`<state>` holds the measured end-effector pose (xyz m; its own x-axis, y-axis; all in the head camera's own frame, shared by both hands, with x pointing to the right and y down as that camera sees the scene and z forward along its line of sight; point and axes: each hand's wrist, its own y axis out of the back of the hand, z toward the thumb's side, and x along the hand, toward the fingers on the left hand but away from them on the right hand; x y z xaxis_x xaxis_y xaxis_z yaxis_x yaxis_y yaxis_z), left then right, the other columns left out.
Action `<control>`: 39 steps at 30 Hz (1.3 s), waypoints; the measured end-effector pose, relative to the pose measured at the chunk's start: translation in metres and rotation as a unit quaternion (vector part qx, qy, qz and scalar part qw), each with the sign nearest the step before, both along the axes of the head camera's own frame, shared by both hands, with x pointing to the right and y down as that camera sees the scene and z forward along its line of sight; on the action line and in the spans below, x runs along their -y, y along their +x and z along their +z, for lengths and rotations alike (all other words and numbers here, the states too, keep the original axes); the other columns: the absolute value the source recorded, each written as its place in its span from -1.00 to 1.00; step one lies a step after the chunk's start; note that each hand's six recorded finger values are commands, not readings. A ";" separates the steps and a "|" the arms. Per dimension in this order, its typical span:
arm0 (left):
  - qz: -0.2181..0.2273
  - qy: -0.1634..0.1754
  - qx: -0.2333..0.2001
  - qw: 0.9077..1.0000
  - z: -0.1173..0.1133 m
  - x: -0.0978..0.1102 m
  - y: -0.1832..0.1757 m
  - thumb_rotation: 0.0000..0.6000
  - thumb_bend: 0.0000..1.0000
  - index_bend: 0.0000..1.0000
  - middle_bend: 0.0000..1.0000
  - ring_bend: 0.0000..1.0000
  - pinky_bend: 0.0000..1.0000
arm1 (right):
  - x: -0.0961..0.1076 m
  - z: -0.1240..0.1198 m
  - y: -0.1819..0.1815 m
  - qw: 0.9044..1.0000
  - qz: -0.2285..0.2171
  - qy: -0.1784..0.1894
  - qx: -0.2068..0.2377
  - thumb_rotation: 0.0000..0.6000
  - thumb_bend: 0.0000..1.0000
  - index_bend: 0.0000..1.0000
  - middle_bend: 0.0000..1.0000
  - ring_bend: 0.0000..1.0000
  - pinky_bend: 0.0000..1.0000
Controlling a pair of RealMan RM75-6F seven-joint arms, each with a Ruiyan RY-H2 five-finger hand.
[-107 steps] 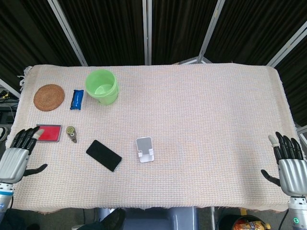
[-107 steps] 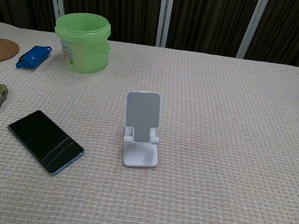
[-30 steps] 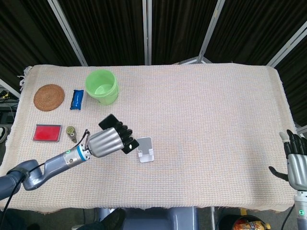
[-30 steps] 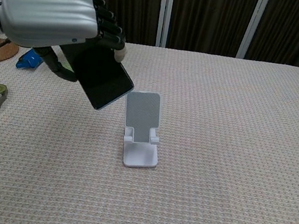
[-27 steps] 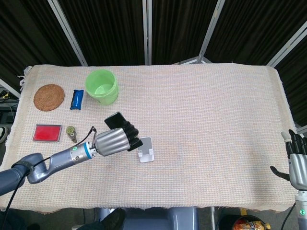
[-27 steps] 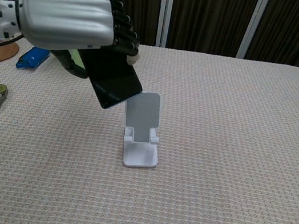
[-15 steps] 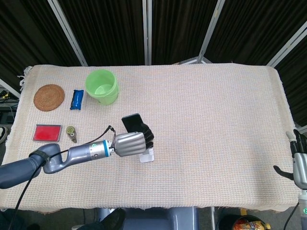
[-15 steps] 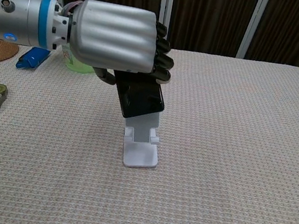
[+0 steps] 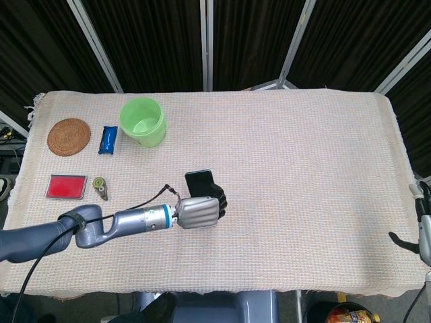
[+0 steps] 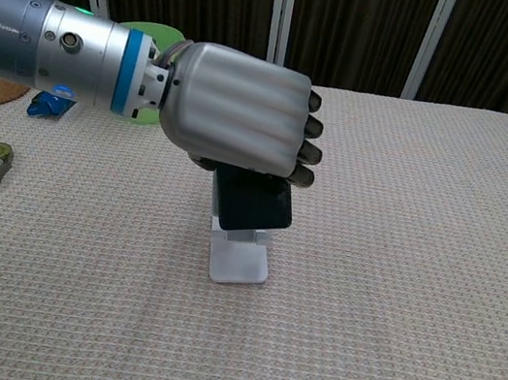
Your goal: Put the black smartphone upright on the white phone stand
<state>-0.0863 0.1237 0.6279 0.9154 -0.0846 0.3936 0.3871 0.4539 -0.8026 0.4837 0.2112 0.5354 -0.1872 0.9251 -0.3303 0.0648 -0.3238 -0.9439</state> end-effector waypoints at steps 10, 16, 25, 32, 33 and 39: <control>0.006 0.009 0.016 1.000 0.001 0.001 0.005 1.00 -1.00 0.06 -0.09 -0.05 -0.17 | 0.000 -0.003 0.003 1.000 0.005 0.004 0.002 1.00 -1.00 -1.00 -1.00 -1.00 -1.00; 0.013 0.011 0.034 0.999 0.005 -0.002 0.006 1.00 -1.00 0.05 -0.11 -0.05 -0.18 | 0.000 -0.004 0.004 1.000 0.005 0.005 0.004 1.00 -1.00 -1.00 -1.00 -1.00 -1.00; 0.011 0.020 0.046 0.999 0.009 -0.001 0.003 1.00 -1.00 0.03 -0.11 -0.06 -0.18 | 0.001 -0.005 0.005 1.000 0.007 0.006 0.005 1.00 -1.00 -1.00 -1.00 -1.00 -1.00; 0.017 0.020 0.049 0.998 0.010 -0.005 0.006 1.00 -1.00 0.01 -0.14 -0.07 -0.20 | 0.001 -0.006 0.004 1.000 0.007 0.008 0.007 1.00 -1.00 -1.00 -1.00 -1.00 -1.00; 0.017 0.020 0.050 0.998 0.011 -0.005 0.006 1.00 -1.00 0.00 -0.14 -0.08 -0.20 | 0.001 -0.006 0.004 1.000 0.007 0.008 0.007 1.00 -1.00 -1.00 -1.00 -1.00 -1.00; 0.021 0.023 0.062 0.998 0.015 -0.008 0.006 1.00 -1.00 -0.10 -0.33 -0.24 -0.30 | 0.001 -0.007 0.005 1.000 0.008 0.008 0.008 1.00 -1.00 -1.00 -1.00 -1.00 -1.00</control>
